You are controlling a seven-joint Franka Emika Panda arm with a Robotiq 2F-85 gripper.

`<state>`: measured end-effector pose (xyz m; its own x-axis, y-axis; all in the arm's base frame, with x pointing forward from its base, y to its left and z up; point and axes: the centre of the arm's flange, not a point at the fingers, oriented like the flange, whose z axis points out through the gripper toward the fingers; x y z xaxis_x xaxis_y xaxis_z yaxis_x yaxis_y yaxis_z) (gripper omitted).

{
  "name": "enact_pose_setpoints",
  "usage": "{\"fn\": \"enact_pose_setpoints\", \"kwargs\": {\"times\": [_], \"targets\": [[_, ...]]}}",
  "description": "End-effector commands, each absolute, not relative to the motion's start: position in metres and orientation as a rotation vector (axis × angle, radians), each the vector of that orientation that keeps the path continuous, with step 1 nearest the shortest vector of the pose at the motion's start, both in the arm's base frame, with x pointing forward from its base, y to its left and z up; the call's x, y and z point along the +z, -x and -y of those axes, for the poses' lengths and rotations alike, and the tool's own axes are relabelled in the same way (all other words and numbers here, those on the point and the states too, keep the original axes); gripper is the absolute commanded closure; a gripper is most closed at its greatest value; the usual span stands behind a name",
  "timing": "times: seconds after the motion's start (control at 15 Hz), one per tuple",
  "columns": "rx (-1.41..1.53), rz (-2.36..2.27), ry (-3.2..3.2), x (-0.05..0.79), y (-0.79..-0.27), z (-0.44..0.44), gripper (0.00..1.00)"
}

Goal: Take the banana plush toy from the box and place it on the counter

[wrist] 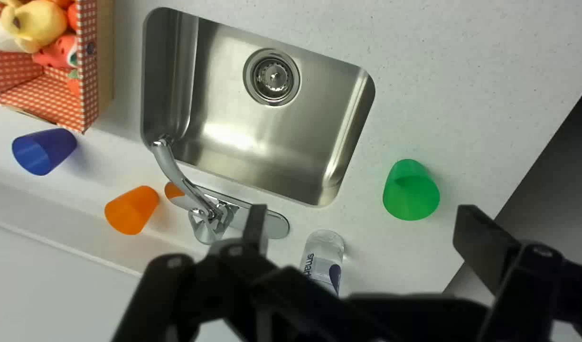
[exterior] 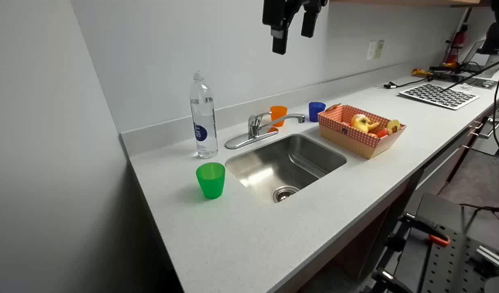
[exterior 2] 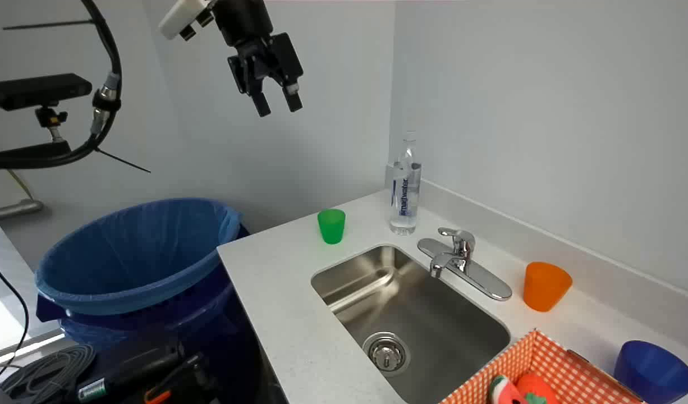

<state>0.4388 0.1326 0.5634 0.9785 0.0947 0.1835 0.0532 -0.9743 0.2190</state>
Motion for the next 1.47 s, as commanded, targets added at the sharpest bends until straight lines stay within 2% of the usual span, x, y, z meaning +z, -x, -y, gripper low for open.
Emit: {"fn": "enact_pose_setpoints", "kwargs": {"times": [0.0, 0.93, 1.4], "targets": [[0.284, -0.110, -2.911, 0.563, -0.439, -0.133, 0.00], [0.282, -0.096, -2.908, 0.561, -0.440, -0.130, 0.00], [0.245, 0.013, -2.905, 0.547, -0.455, -0.098, 0.00]]}}
